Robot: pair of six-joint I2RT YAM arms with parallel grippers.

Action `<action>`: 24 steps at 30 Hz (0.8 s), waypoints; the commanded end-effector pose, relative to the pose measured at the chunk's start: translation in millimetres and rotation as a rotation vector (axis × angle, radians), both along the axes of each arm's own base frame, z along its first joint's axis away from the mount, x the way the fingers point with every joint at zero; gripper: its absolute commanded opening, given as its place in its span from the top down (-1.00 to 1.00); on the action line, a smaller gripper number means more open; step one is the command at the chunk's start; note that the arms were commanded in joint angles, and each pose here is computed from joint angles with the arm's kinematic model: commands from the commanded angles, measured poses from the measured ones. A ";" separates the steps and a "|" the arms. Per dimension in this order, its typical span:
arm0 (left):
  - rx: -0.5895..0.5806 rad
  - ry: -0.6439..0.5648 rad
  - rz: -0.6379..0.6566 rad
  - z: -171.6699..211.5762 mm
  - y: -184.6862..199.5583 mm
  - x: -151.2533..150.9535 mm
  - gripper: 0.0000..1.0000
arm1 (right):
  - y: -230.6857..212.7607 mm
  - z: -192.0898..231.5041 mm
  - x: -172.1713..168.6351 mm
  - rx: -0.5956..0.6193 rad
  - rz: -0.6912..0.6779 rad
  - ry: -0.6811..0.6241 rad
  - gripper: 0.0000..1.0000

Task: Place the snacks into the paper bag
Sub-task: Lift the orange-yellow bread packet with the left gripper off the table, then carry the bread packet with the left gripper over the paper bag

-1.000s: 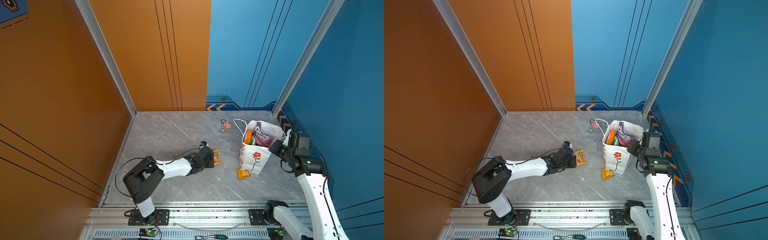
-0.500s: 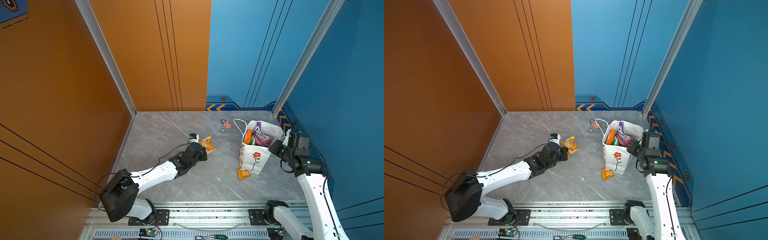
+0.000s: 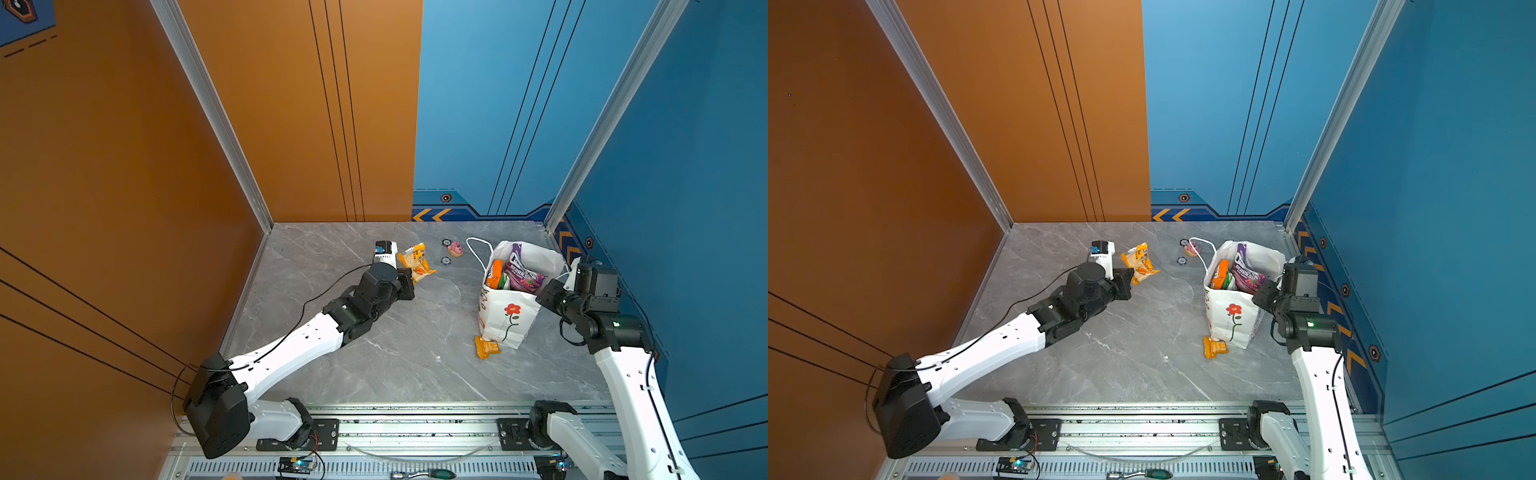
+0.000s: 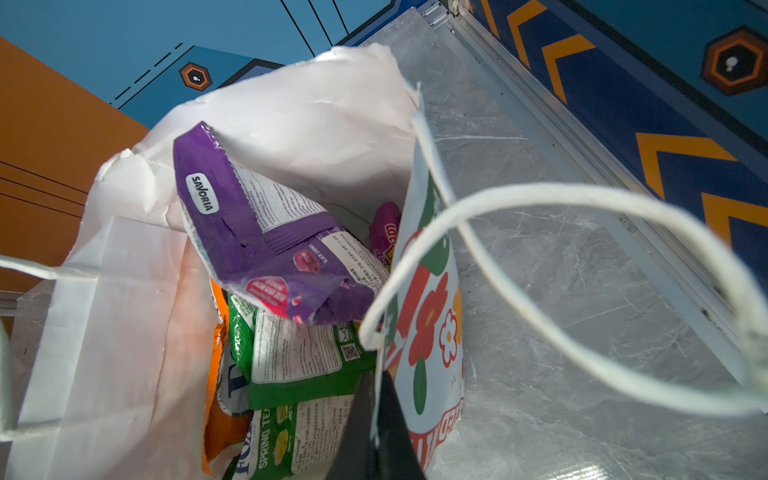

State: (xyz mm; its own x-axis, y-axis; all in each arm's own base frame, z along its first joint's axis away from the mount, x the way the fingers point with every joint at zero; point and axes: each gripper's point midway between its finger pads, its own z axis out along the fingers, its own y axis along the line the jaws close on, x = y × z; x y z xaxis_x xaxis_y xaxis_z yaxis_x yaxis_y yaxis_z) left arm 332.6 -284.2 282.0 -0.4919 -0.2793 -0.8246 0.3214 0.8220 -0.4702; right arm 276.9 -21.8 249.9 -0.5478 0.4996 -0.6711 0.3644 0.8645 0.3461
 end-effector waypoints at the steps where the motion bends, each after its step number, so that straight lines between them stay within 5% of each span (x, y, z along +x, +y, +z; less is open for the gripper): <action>1: 0.028 -0.073 -0.051 30.2 -15.2 -3.7 1.00 | 1.9 3.6 -0.2 -0.009 0.008 0.004 1.00; 13: 0.066 -0.232 -0.208 95.0 -79.3 -28.8 1.00 | 2.9 2.1 0.5 -0.007 0.012 0.003 1.00; 24: 0.158 -0.238 -0.352 90.9 -153.7 -45.4 1.00 | 5.2 0.0 -1.9 -0.005 0.019 0.004 1.00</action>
State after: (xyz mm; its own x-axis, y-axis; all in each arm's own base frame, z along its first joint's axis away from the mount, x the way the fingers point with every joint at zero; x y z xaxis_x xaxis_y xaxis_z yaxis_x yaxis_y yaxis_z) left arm 295.1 -423.2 369.9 -0.3496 -0.0541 -0.9353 0.6411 0.7142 -0.2809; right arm 277.2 -19.8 250.1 -0.5507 0.4955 -0.6717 0.3577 0.8672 0.3465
